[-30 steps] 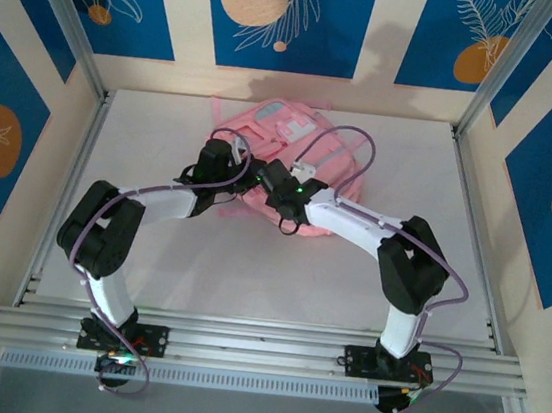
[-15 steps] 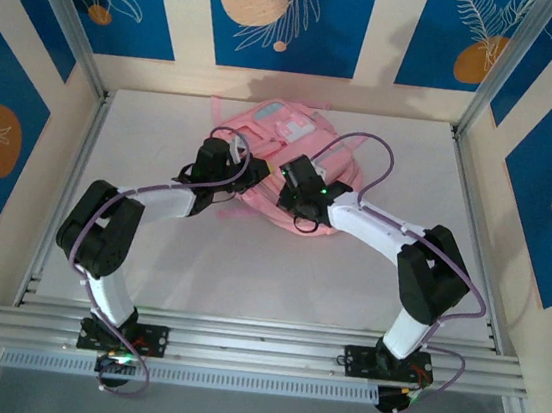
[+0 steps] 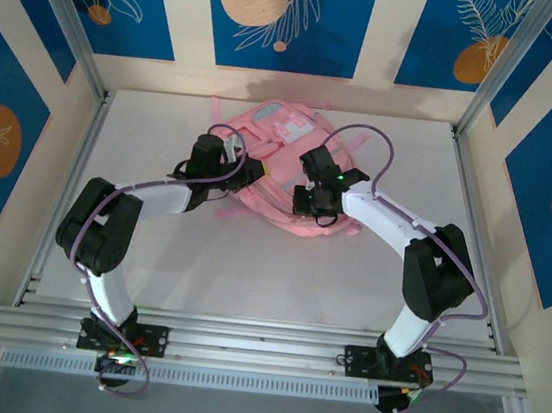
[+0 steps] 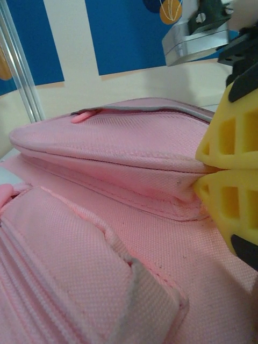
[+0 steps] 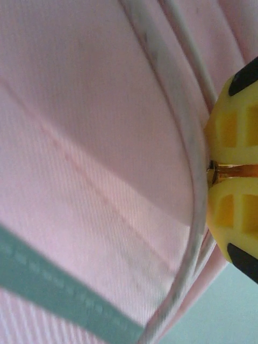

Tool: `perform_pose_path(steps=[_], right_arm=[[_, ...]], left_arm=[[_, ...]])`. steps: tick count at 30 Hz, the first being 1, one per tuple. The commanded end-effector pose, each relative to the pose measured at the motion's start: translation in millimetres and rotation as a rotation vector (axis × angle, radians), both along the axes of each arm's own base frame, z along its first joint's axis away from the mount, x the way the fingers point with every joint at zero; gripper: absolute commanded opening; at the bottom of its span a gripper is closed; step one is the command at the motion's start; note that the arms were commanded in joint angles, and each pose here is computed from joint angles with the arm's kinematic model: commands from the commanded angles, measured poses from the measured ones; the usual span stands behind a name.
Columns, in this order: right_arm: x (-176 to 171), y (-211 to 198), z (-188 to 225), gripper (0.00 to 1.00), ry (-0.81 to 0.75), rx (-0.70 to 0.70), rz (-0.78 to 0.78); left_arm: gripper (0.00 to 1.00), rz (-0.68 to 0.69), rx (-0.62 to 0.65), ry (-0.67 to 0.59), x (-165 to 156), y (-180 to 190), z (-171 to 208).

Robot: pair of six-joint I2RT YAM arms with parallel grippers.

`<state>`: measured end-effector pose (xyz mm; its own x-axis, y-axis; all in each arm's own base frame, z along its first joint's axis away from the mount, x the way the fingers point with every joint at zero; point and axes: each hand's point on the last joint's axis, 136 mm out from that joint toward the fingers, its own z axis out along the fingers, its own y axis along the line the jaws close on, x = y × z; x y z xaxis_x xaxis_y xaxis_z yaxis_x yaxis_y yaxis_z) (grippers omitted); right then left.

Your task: Pack the student bag

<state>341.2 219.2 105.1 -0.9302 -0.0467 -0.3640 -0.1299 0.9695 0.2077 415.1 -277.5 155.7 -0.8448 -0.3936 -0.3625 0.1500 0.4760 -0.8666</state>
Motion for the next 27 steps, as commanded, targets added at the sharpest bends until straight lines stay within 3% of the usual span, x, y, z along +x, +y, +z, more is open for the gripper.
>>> perform_pose_path(steps=[1, 8, 11, 16, 22, 23, 25, 27], right_arm=[[-18.1, -48.6, -7.0, 0.0, 0.065, -0.152, 0.042], [38.8, -116.6, 2.7, 0.0, -0.065, -0.331, -0.018], [48.4, -117.0, 7.1, 0.0, -0.066, -0.309, 0.01], [20.6, -47.0, 10.6, 0.0, -0.05, -0.102, 0.237], [-15.1, 22.8, 11.8, 0.0, -0.015, 0.047, 0.359], [-18.9, 36.4, 15.3, 0.0, -0.014, 0.084, 0.372], [-24.1, 62.6, 23.6, 0.0, -0.021, 0.156, 0.404], [-25.1, 85.3, 30.5, 0.0, -0.036, 0.203, 0.433]], left_arm=[[0.0, 0.006, 0.008, -0.12, 18.2, 11.9, 30.7], [0.0, -0.028, 0.068, -0.099, 11.7, 16.3, 19.4], [0.0, -0.018, 0.087, -0.091, 13.3, 21.6, 13.5], [0.0, 0.003, 0.107, -0.089, 28.0, 25.2, 5.8], [0.0, 0.022, 0.098, -0.086, 42.7, 22.3, 2.4], [0.03, 0.025, 0.1, -0.082, 42.8, 22.5, 2.3], [0.21, 0.037, 0.102, -0.074, 40.6, 25.2, 3.3], [0.31, 0.051, 0.097, -0.07, 35.6, 28.6, 6.7]])
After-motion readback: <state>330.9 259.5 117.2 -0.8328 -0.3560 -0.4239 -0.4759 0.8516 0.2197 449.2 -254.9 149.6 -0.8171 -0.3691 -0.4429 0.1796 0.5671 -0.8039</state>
